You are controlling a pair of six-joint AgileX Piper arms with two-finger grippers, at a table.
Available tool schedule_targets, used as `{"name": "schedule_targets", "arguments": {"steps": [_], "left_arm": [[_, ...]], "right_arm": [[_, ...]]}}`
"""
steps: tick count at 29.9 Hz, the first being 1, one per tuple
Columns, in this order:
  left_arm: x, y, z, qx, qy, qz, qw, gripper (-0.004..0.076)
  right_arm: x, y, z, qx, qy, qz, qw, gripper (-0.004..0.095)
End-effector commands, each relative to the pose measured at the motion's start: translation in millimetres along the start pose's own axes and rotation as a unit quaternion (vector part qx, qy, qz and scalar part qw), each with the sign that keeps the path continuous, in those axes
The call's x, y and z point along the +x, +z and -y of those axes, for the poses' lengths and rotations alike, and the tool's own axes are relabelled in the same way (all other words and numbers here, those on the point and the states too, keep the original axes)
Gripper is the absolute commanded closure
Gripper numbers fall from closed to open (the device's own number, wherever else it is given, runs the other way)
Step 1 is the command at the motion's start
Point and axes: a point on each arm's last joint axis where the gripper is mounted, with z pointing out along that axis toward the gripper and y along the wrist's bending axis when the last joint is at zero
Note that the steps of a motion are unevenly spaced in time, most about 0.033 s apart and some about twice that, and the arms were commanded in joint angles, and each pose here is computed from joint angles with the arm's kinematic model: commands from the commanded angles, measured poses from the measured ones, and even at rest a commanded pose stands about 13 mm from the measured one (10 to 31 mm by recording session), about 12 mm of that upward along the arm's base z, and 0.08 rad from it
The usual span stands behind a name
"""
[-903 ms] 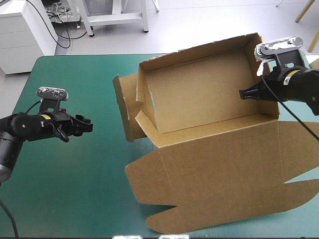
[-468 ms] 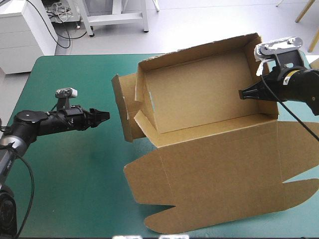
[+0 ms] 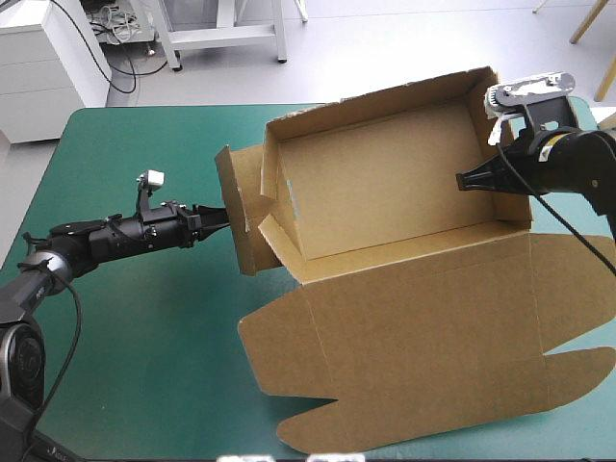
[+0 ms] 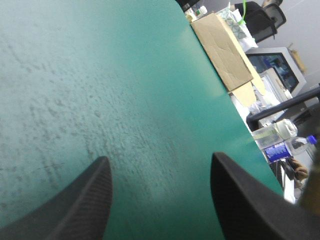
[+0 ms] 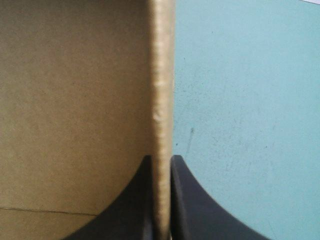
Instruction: Fold the box
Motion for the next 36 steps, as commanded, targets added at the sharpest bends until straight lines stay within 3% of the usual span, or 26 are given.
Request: {"name": "schedule_targets", "arguments": {"steps": [1, 12, 25, 36], "left_arm": [[-9, 4, 30, 0.069, 0.026, 0.017, 0.997, 0.0302], [-5, 10, 55, 0.11, 0.049, -0.002, 0.993, 0.0302], [-17, -7, 91, 0.135, 0.078, 0.059, 0.986, 0.0302], [-14, -4, 99, 0.144, 0.063, 0.048, 0.986, 0.0302]], "right_arm": [[-12, -5, 1, 0.0, 0.003, 0.049, 0.999, 0.0929], [-18, 36, -2, -0.002, -0.001, 0.007, 1.0, 0.0929], [-21, 68, -4, -0.003, -0.004, -0.022, 1.0, 0.0929], [-25, 71, -7, -0.019, 0.004, -0.004, 1.0, 0.0929]]}}
